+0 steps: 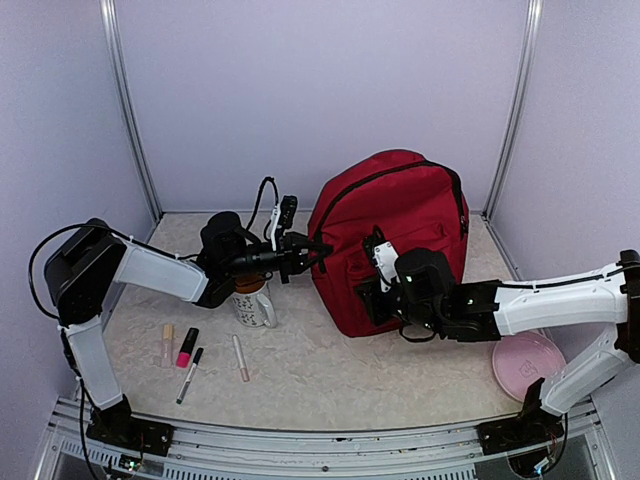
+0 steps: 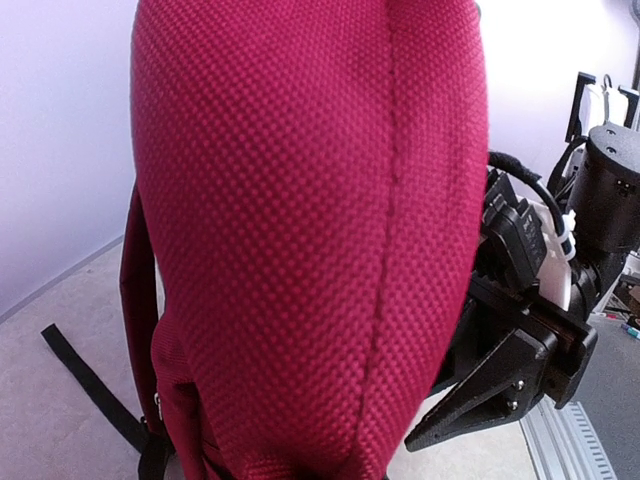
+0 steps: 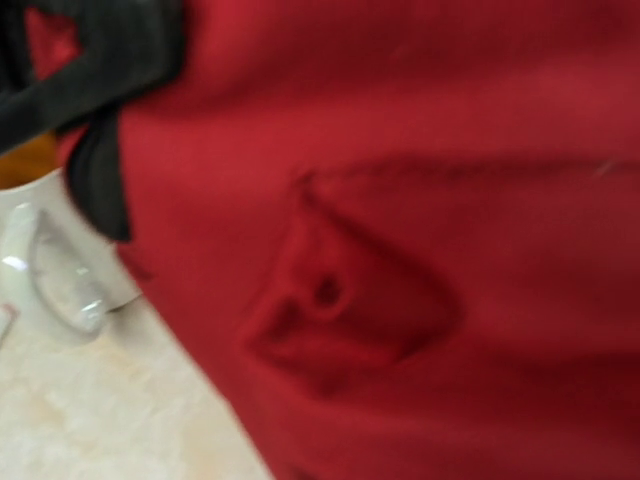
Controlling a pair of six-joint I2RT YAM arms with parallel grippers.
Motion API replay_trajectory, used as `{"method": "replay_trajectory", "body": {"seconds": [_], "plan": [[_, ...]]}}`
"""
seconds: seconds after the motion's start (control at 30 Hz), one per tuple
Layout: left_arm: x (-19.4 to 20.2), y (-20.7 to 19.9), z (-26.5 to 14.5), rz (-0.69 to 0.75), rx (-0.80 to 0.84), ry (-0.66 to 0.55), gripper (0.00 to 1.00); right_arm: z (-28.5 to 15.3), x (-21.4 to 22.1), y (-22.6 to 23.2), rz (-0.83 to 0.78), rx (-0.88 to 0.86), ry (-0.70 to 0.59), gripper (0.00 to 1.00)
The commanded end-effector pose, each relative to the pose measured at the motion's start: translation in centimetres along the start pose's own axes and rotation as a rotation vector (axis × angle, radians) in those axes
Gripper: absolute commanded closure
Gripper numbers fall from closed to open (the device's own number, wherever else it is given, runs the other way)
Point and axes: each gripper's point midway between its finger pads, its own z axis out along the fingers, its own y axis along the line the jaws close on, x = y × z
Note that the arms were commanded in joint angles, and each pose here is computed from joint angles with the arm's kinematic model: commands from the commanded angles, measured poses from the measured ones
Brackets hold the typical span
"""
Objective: Pack the student bag
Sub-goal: Pick up the lower front pocket of the student bag.
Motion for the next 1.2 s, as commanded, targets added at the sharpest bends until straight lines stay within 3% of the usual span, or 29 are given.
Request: {"method": "replay_trajectory", "body": {"seconds": [0.0, 0.2, 0.47, 0.63, 0.77, 0.97, 1.17], "plan": [[-3.1, -2.1, -0.3, 0.097, 0.061, -0.072, 1.00, -0.3, -2.1, -1.5, -0.037, 0.085, -0.068, 0.71], [-2.9, -2.2, -0.1, 0.095, 0.074, -0.062, 1.00, -0.2, -1.9, -1.8, -0.076, 0.047, -0.010, 0.78], [-2.8, -2.1, 0.0, 0.097, 0.072, -0.058, 1.00, -3.5, -1.9, 0.9, -0.131, -0.261, 0.015, 0.72], [-2.6, -2.2, 0.1, 0.100, 0.073, -0.049, 1.00, -3.5, -1.4, -1.3, -0.116, -0.191, 0.011, 0.70], [-2.6, -2.2, 0.2, 0.103, 0.073, -0.045, 1.00, -2.5, -1.1, -0.1, -0.116, -0.249, 0.024, 0.65], [-2.5, -2.1, 0.3, 0.103, 0.070, -0.040, 1.00, -0.9, 0.4, 1.3, -0.083, -0.301, 0.063, 0.70], [-2.5, -2.4, 0.3, 0.109, 0.082, -0.037, 1.00, 0.5, 0.7, -0.7, 0.018, -0.147, 0.002, 0.69]]}}
